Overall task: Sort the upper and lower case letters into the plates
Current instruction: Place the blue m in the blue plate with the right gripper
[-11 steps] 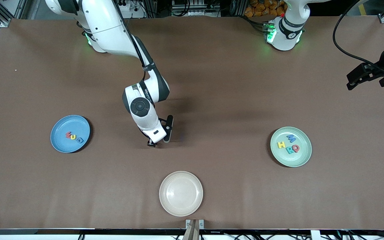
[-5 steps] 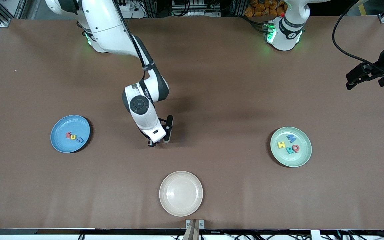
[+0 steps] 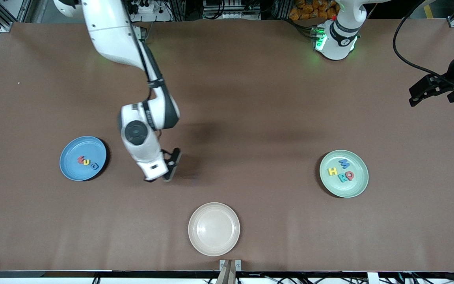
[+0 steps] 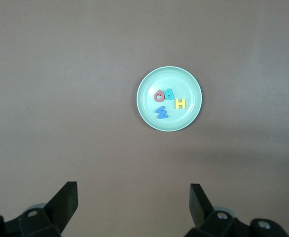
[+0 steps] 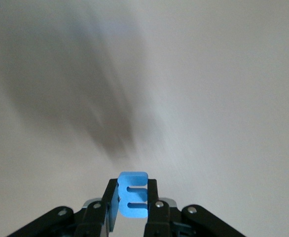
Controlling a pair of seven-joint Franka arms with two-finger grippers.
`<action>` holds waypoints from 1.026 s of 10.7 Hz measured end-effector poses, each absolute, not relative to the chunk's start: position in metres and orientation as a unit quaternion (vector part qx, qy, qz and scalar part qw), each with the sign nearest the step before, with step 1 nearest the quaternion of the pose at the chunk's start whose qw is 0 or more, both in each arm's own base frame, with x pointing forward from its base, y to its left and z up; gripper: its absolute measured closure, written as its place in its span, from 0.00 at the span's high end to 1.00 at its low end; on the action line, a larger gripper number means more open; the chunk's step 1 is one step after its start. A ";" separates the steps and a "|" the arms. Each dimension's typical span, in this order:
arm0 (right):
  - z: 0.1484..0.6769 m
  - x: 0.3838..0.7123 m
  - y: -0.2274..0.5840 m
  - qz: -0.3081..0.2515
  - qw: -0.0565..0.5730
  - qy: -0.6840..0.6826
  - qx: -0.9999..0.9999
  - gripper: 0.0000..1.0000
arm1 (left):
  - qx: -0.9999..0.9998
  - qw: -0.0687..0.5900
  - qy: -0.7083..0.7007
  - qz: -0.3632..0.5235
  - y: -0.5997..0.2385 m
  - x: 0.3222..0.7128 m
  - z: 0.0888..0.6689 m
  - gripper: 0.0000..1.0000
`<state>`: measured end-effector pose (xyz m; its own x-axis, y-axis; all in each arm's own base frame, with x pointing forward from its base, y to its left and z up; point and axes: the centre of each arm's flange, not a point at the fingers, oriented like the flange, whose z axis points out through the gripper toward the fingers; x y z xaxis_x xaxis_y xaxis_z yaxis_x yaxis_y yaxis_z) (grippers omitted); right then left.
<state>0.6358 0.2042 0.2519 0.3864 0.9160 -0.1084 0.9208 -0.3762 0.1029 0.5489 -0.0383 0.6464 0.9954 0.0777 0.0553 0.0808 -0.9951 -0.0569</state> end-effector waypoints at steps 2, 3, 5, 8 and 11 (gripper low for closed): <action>0.280 0.645 0.112 -0.068 0.078 0.485 0.869 0.27 | -0.998 0.029 -0.041 -0.027 -0.037 0.550 0.645 1.00; 0.286 0.644 0.072 -0.092 0.076 0.453 0.883 0.27 | -0.998 0.029 -0.041 -0.026 -0.036 0.550 0.644 1.00; 0.286 0.637 0.009 -0.129 0.061 0.403 0.904 0.27 | -0.998 0.029 -0.042 -0.026 -0.035 0.551 0.644 1.00; 0.279 0.629 -0.052 -0.146 0.047 0.359 0.921 0.38 | -0.998 0.029 -0.042 -0.024 -0.035 0.552 0.641 1.00; 0.278 0.629 -0.055 -0.144 0.041 0.353 0.924 0.78 | -0.998 0.029 -0.042 -0.023 -0.035 0.552 0.641 1.00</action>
<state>0.6286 -0.0551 0.2782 0.7097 0.6398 -0.2949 0.6633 -0.7479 -0.0262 0.5524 -0.0352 0.6406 0.9954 0.0829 0.0488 0.0856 -0.9948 -0.0560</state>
